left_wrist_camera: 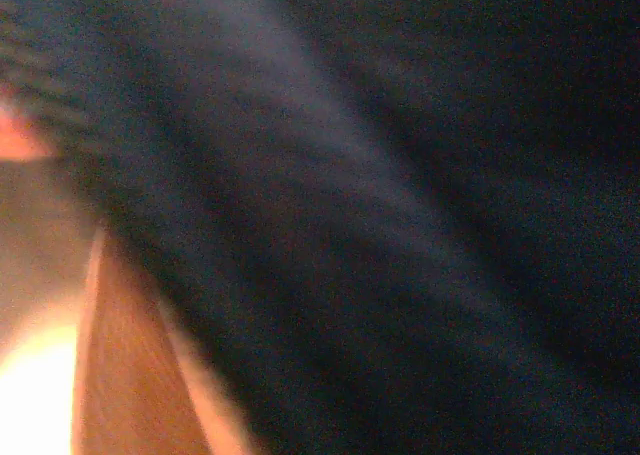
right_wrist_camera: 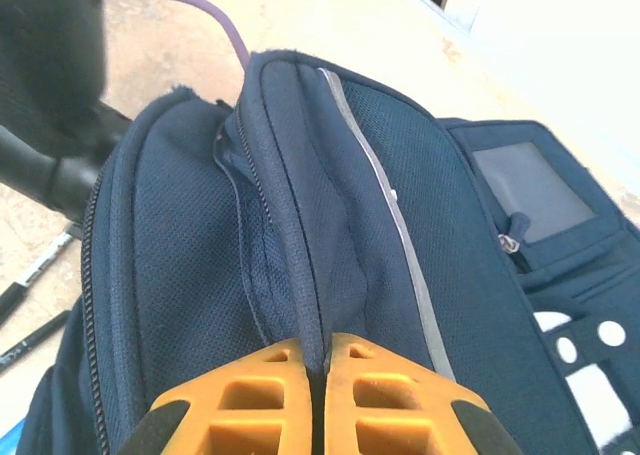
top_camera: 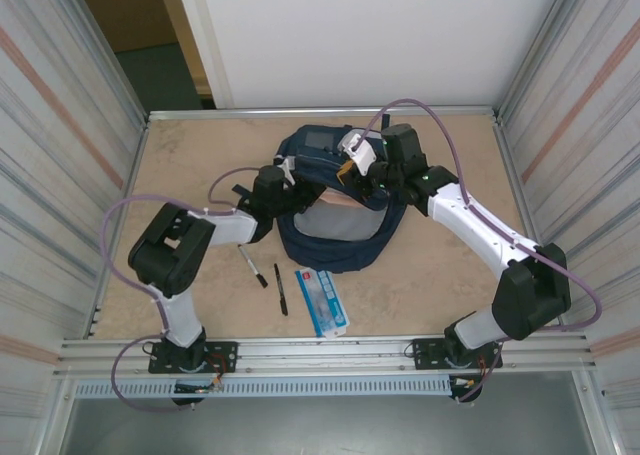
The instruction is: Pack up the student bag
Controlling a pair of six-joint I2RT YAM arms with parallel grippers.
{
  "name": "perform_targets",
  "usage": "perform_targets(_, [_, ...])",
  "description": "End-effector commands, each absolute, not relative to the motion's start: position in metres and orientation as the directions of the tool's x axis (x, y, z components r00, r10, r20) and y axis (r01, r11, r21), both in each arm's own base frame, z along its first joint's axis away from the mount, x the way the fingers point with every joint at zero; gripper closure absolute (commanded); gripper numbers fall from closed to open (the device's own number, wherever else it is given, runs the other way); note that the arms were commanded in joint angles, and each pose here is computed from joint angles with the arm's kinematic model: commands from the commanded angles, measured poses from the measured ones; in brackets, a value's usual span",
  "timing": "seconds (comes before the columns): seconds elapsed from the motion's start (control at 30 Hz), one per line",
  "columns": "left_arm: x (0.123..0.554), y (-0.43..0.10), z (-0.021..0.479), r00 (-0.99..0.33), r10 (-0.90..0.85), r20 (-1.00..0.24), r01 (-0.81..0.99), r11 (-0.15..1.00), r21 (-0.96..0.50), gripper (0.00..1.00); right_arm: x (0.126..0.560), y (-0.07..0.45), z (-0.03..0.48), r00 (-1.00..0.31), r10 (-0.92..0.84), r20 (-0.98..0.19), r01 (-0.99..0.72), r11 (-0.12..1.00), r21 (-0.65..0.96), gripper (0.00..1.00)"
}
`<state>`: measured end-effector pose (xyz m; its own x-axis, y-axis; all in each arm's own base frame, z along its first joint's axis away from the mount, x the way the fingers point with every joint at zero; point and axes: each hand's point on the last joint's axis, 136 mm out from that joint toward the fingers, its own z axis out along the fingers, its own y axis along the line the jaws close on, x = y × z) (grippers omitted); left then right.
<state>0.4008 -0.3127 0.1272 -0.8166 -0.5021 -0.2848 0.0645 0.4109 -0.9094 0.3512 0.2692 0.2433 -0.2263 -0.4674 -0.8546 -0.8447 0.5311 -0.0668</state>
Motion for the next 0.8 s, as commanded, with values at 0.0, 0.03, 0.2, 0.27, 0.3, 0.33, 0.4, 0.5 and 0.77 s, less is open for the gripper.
perform_targets(0.0, [0.416,-0.309,0.113,-0.801,-0.527,-0.285,0.024,0.447,-0.894,0.74,0.337,0.287,0.301,-0.117,-0.384,-0.916,-0.870,0.484,-0.092,1.00])
perform_targets(0.03, [0.417,-0.305,0.105,-0.806,-0.514,-0.293,0.017,0.475,-0.880,0.70,0.336,0.286,0.299,-0.119,-0.385,-0.915,-0.870,0.485,-0.091,1.00])
perform_targets(0.2, [0.403,-0.269,0.097,-0.804,-0.545,-0.238,-0.066,0.480,-0.875,0.47,0.335,0.279,0.290,-0.145,-0.408,-0.902,-0.868,0.490,-0.083,1.00])
perform_targets(0.27, [0.385,-0.261,0.104,-0.841,-0.488,-0.236,-0.061,0.518,-0.853,0.35,0.334,0.275,0.288,-0.143,-0.420,-0.896,-0.868,0.488,-0.090,1.00])
perform_targets(0.3, [0.376,-0.258,0.105,-0.857,-0.456,-0.239,-0.055,0.543,-0.838,0.34,0.334,0.273,0.286,-0.145,-0.423,-0.894,-0.872,0.482,-0.086,1.00])
perform_targets(0.33, [0.365,-0.252,0.105,-0.872,-0.426,-0.240,-0.057,0.576,-0.815,0.32,0.334,0.272,0.283,-0.158,-0.428,-0.890,-0.880,0.470,-0.070,1.00])
perform_targets(0.4, [0.344,-0.239,0.102,-0.898,-0.373,-0.233,-0.071,0.645,-0.761,0.28,0.334,0.272,0.278,-0.170,-0.449,-0.877,-0.890,0.452,-0.059,1.00])
perform_targets(0.5, [0.314,-0.221,0.106,-0.925,-0.288,-0.249,-0.034,0.713,-0.700,0.27,0.333,0.273,0.276,-0.159,-0.476,-0.865,-0.894,0.440,-0.078,1.00])
perform_targets(0.77, [0.278,-0.186,0.154,-0.732,0.049,-0.679,0.438,0.797,-0.415,0.27,0.338,0.276,0.273,-0.130,-0.503,-0.855,-0.908,0.407,-0.101,1.00])
